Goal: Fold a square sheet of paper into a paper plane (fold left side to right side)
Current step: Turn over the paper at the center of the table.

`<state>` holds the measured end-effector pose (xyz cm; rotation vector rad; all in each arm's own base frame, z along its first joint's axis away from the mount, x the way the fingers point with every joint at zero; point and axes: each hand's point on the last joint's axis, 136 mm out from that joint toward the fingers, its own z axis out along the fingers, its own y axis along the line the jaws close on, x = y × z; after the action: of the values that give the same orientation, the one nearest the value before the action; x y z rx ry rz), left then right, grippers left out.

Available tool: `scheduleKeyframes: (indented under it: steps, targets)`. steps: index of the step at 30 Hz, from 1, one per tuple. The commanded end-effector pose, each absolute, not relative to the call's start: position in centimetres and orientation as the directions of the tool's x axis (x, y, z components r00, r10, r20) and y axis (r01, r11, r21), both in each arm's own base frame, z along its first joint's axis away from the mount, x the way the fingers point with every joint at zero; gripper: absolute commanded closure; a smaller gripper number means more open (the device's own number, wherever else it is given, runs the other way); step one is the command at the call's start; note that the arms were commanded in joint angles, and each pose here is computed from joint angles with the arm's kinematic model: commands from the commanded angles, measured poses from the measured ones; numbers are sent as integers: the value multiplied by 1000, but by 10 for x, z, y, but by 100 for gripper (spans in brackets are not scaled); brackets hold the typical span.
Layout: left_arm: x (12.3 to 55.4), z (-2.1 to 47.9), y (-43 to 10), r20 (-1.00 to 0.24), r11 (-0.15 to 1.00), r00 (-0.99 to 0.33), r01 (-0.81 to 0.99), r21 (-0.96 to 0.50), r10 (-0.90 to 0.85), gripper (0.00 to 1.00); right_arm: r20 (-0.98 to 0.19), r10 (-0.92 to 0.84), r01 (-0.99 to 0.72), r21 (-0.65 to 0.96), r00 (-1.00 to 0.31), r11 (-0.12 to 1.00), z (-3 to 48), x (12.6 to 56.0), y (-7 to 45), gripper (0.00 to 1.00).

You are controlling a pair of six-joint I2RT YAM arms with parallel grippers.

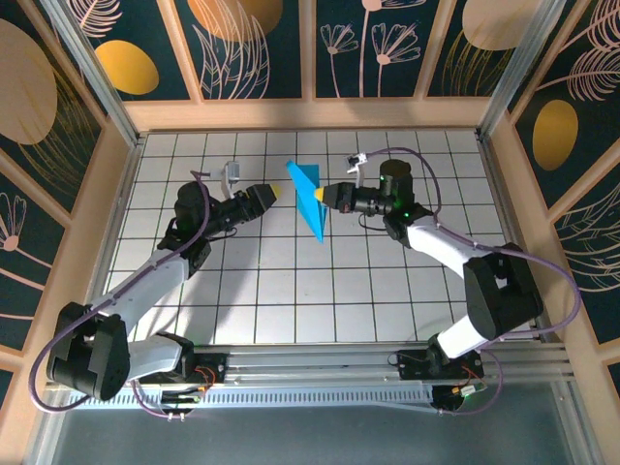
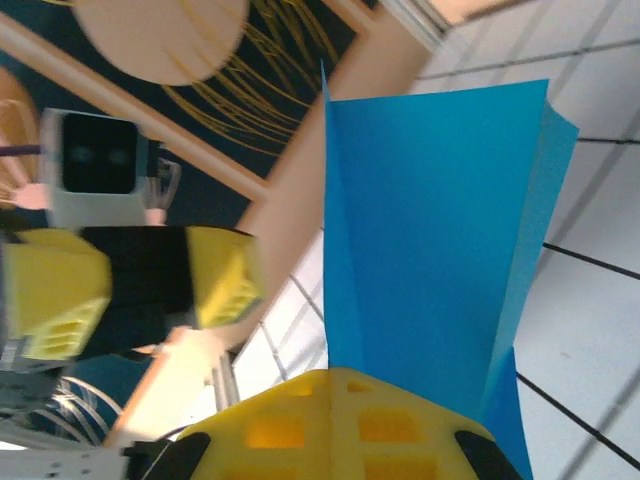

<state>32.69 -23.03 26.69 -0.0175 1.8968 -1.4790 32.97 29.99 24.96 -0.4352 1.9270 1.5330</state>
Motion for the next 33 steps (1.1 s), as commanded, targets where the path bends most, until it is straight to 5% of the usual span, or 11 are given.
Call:
scheduleKeyframes:
  steps: [1, 16, 33]
  targets:
    - [320, 298, -243, -548, 218, -744, 504, -836, -383, 42, -670, 140, -659, 742, -729, 123, 287, 312, 303, 100]
    - [323, 289, -269, -559, 195, -770, 524, -829, -308, 55, -627, 108, -633, 774, -772, -33, 306, 293, 320, 100]
    - [323, 299, -265, -598, 236, -730, 550, -801, -330, 91, -628, 138, -626, 777, -766, 59, 301, 303, 315, 97]
